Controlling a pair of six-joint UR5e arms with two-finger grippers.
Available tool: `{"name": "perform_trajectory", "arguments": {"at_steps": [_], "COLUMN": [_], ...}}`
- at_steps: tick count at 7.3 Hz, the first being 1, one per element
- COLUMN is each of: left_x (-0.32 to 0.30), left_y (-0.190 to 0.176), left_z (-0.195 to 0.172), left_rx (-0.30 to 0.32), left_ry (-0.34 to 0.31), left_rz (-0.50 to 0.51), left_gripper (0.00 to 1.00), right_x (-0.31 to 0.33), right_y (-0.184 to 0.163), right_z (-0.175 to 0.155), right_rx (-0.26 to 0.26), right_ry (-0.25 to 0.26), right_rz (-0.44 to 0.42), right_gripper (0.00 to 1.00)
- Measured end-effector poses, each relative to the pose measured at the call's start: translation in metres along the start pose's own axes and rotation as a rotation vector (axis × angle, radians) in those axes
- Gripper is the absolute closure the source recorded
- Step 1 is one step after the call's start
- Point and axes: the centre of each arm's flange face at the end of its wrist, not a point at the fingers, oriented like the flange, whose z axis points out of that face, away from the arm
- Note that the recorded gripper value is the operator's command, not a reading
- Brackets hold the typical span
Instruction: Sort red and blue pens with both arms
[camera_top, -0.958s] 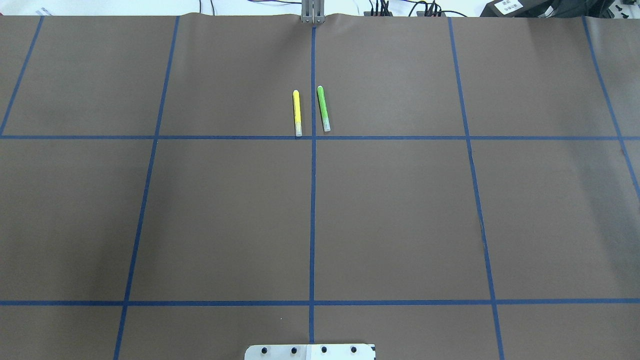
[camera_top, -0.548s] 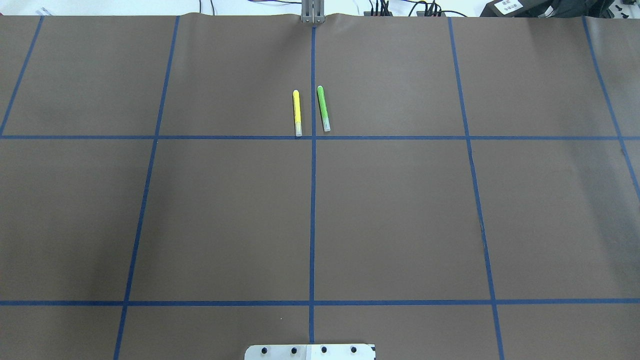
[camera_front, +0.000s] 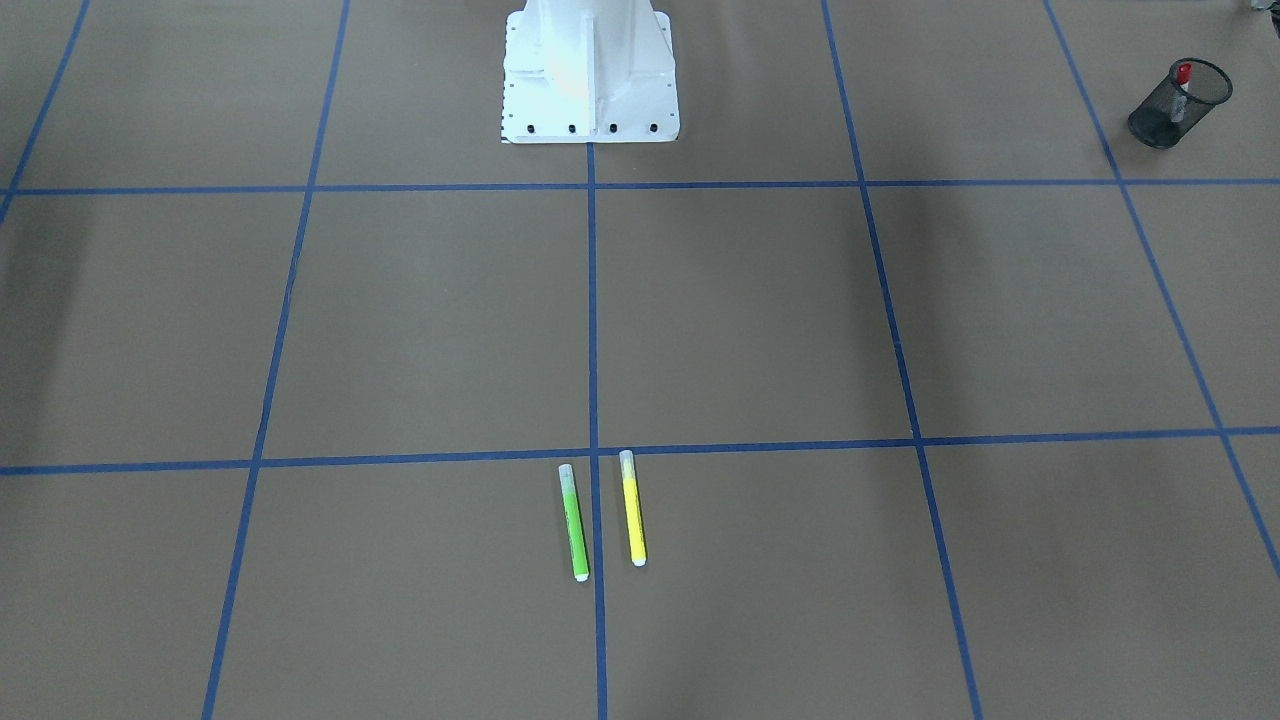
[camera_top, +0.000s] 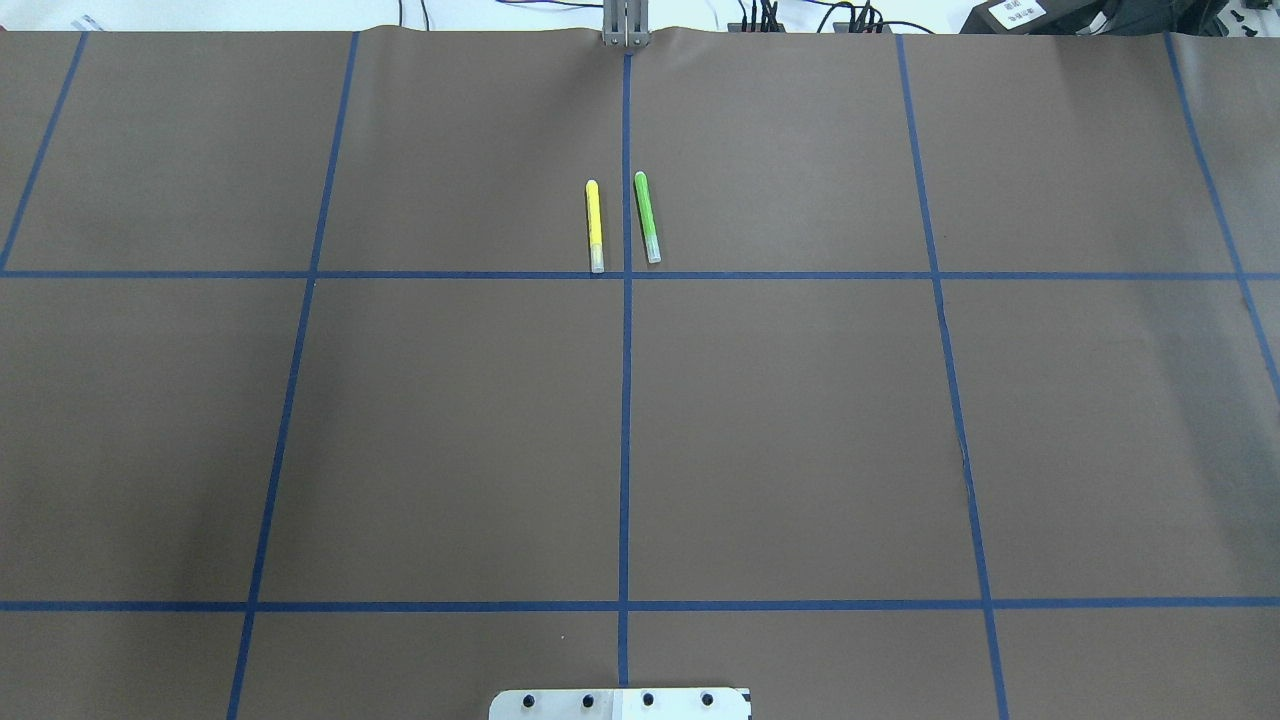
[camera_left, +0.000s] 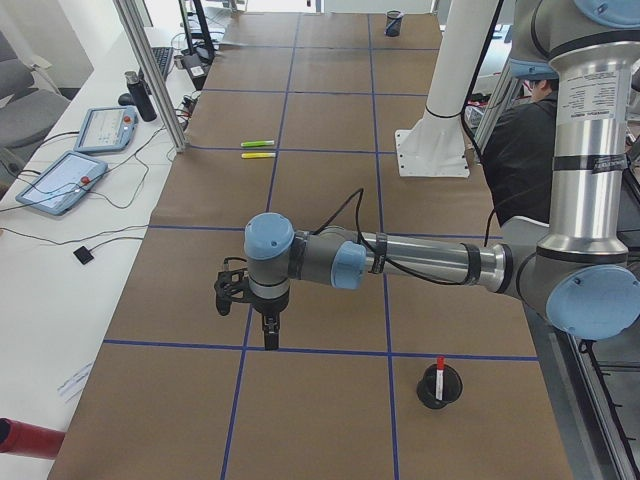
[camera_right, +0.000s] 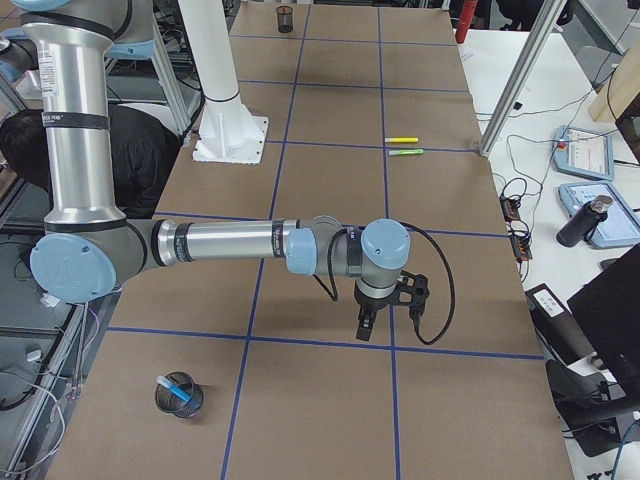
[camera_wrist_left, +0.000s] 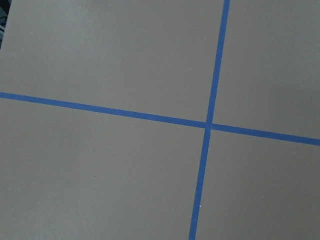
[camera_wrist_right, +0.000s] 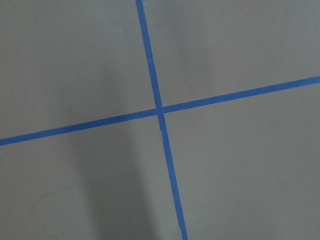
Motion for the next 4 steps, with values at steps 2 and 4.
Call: {"name": "perform_trajectory", "arguments": {"at_steps": [2,4], "left_x": [-0.0008,-0.0018], "left_y": [0.0022,0.0035], "left_z": [0.0013,0.0021], "left_rx": [-0.001,-0.001], "left_ry": [0.004,0.004], "left_rz": [0.002,0.002], "left_gripper": [0.0,0.0], "right_x": [-0.0007,-0.0007], "right_y": [0.0002,0.0011], "right_z": [-0.0006,-0.0006], "right_rx": [0.001,0.001], "right_ry": [-0.001,-0.003], "right_rz": [0.001,0.003], "right_gripper": [0.0,0.0]}}
